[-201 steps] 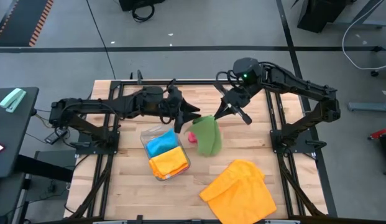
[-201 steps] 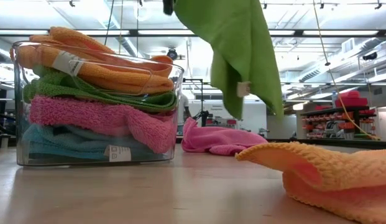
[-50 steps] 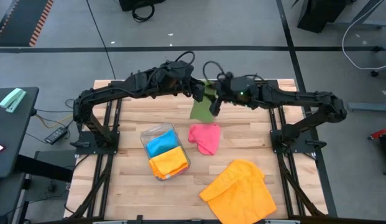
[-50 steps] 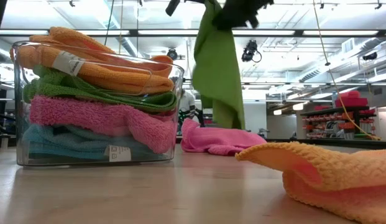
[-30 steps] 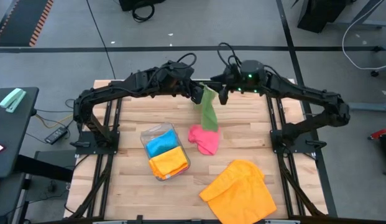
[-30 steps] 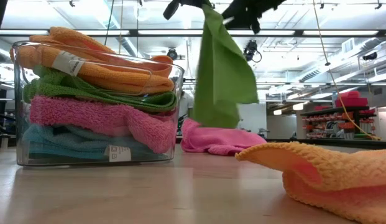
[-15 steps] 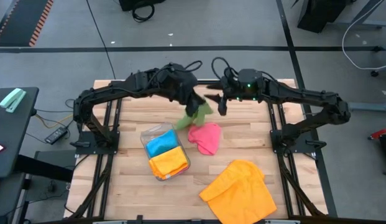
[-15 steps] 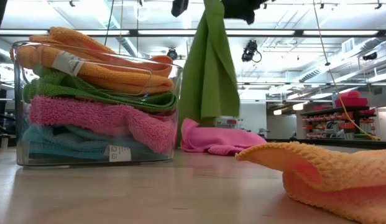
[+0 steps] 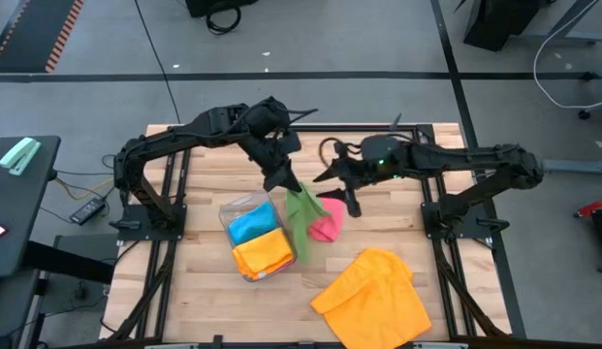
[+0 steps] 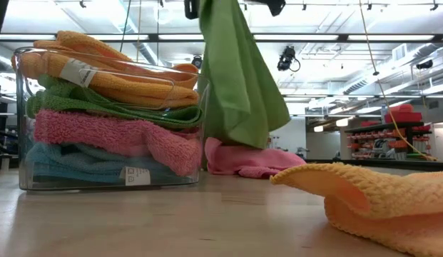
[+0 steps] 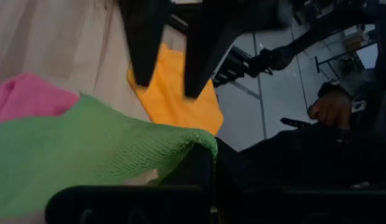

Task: Fold microfiber towels
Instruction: Fold the green towel

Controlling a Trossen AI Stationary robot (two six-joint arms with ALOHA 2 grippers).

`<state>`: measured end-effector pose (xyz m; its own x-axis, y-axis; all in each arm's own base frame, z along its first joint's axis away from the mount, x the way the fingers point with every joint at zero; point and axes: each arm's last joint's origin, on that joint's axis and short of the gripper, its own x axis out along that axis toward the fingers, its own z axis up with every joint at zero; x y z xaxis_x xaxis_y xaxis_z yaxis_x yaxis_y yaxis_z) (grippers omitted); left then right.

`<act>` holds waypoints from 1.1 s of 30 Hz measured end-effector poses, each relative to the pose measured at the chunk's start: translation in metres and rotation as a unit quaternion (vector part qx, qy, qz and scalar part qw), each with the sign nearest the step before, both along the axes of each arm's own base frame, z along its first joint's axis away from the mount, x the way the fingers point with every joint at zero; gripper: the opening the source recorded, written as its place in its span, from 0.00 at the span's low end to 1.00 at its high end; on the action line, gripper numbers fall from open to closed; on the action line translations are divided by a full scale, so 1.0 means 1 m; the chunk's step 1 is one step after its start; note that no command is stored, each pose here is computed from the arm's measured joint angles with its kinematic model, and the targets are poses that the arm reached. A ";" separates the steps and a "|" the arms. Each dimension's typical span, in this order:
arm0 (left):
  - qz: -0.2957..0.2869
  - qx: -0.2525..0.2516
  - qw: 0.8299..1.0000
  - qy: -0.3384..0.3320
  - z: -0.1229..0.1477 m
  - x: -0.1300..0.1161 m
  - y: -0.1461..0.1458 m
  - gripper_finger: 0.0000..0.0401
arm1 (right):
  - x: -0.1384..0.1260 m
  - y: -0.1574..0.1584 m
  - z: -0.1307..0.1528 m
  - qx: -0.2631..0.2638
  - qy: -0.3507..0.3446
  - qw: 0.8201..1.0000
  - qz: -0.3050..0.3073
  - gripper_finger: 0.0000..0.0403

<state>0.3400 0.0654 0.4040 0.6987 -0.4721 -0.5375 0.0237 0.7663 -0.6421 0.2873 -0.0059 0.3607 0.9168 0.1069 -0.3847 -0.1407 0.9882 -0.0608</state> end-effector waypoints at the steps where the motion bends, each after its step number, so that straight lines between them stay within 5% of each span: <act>1: 0.000 0.001 1.000 -0.003 0.000 0.001 0.000 0.02 | 0.003 0.000 -0.003 0.000 0.007 1.000 -0.006 0.47; 15: 0.005 -0.006 1.000 -0.008 0.002 0.002 -0.002 0.02 | 0.022 0.000 -0.037 0.024 0.096 0.995 -0.028 0.47; 24: 0.007 -0.006 1.000 -0.015 0.009 -0.005 -0.003 0.02 | 0.014 -0.006 -0.102 0.029 0.208 0.977 -0.021 0.47; 33: 0.011 -0.011 1.000 -0.012 0.010 -0.007 -0.003 0.04 | 0.000 -0.021 -0.140 0.048 0.227 0.972 -0.032 0.44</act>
<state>0.3334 0.0619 0.4140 0.7211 -0.4684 -0.5106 0.0226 0.7524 -0.6583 0.2873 -0.0269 0.2206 0.6612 0.1114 -0.7419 -0.0705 0.9938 0.0864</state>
